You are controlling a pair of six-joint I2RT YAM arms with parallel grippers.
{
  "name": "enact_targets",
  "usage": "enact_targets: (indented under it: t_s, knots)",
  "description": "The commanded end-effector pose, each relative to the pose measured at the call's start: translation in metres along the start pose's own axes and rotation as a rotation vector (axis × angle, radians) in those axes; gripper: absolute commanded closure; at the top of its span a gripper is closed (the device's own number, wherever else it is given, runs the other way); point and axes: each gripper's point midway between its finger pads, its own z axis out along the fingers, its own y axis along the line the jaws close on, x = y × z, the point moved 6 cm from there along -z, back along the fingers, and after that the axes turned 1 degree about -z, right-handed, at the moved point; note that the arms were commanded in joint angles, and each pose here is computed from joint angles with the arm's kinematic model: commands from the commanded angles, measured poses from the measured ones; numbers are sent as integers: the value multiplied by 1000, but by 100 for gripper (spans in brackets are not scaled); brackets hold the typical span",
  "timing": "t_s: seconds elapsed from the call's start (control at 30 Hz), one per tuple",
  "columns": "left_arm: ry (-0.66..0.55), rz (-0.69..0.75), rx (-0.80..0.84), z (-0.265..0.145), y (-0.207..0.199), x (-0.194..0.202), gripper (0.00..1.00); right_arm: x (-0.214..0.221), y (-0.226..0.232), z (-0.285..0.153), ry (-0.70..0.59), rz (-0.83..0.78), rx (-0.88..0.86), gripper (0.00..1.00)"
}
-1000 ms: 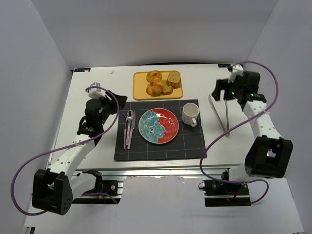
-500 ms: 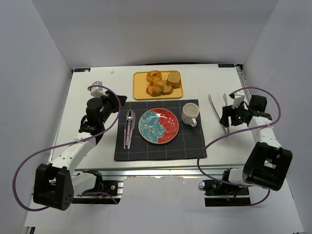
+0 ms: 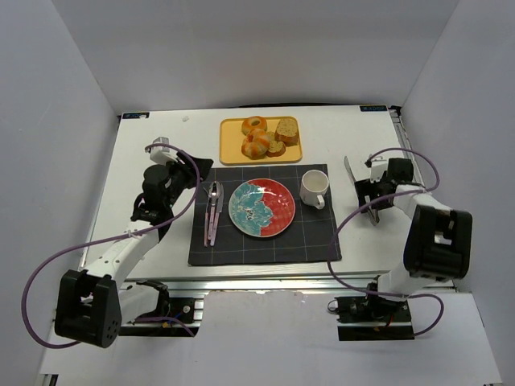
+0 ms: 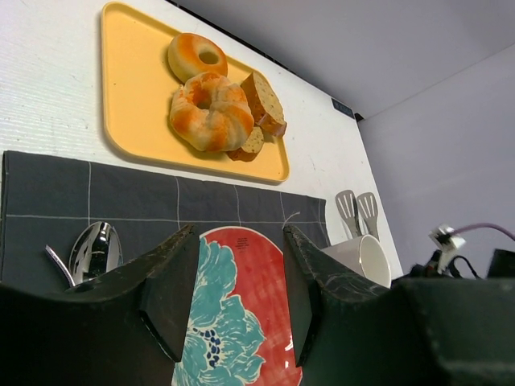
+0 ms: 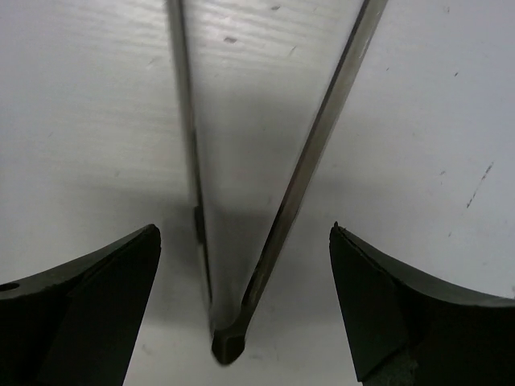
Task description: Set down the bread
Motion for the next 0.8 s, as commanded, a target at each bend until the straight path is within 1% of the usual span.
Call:
enact_targets:
  t_s: [0.0,0.07,0.17,0.27,0.3,0.37,0.47,0.5,0.57,0.6,0.63,0.7,0.77]
  knots:
    - [-21,12,23,-1,-6,-8,44,-29,-22,19,-23,70,85,11]
    - [-25,14,20,-3,-6,-8,44,-39,-25,23,-35,64,87,11]
    - [-32,15,10,-5,-4,-9,44,-41,-23,35,-20,57,35,12]
    - [-37,13,4,-6,-3,-9,44,-43,-17,45,-7,69,-34,17]
    - [-38,12,3,-6,-3,-9,44,-39,-15,46,17,82,-52,20]
    - [-39,16,0,-6,-3,-9,44,-36,-10,49,35,98,-88,24]
    - [-40,24,-12,-7,-2,-10,44,-30,-4,50,54,111,-126,35]
    - [-41,26,-11,-7,-2,-10,44,-29,-2,49,60,113,-136,46]
    - [-38,29,-12,-7,-2,-9,44,-29,0,49,63,113,-156,61]
    - [-34,29,-13,-7,-1,-9,44,-32,-1,48,56,112,-156,76]
    - [-34,29,-13,-6,-1,-9,44,-34,-1,46,53,110,-156,83]
    - [-34,29,-11,-6,-2,-10,44,-45,-4,38,11,94,-144,88]
    - [-33,32,-10,-4,-3,-11,44,-66,-9,23,-65,70,-135,89]
